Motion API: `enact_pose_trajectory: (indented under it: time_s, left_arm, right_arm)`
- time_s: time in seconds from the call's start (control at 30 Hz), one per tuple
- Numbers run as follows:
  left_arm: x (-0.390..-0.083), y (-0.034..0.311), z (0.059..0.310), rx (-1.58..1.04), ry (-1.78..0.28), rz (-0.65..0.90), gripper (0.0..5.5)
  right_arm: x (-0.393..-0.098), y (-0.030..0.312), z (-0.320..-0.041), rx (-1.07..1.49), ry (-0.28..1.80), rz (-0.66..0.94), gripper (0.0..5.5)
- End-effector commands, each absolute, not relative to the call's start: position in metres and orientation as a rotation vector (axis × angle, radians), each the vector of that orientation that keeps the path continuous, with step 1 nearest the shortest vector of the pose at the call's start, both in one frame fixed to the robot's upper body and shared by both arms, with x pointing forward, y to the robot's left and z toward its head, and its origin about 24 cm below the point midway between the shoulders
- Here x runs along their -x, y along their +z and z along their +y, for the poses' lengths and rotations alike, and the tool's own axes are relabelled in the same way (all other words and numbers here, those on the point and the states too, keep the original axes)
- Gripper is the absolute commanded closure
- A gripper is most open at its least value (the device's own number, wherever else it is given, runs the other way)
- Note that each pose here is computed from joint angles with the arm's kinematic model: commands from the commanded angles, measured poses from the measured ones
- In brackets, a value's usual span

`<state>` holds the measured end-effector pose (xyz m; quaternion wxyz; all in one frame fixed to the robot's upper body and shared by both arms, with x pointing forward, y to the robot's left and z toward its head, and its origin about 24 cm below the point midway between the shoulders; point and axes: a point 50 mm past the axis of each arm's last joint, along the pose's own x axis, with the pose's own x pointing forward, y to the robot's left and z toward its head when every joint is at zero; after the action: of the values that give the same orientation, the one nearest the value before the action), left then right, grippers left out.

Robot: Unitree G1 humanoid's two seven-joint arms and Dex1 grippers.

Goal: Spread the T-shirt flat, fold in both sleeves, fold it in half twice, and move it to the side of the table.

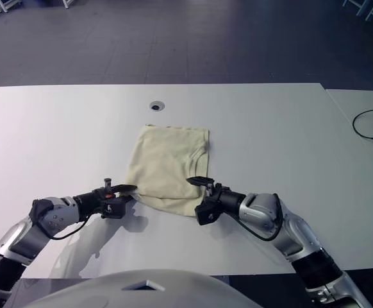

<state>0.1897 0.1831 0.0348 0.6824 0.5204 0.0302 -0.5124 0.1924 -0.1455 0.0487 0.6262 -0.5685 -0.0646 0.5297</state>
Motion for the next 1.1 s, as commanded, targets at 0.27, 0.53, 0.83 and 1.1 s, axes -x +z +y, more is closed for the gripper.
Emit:
enact_pose_trajectory:
  time_s: [0.27,0.53,0.83,1.1]
  left_arm:
    - [-0.179,0.022,0.19,-1.186,-1.273,0.189,5.4]
    - [-0.173,0.026,0.194,-1.189,-1.344,0.201,5.4]
    - [-0.149,0.042,0.192,-1.086,-1.533,0.342,5.4]
    - [-0.143,0.081,0.186,-0.796,-1.612,0.501,5.42]
  right_arm:
    - [-0.191,0.03,-0.155,1.326,1.273,-0.046,3.77]
    - [-0.193,0.037,-0.156,1.316,1.268,-0.06,4.99]
    - [-0.175,0.076,-0.153,1.095,1.375,-0.099,5.47]
    - [-0.142,0.076,-0.168,0.825,1.584,0.216,5.47]
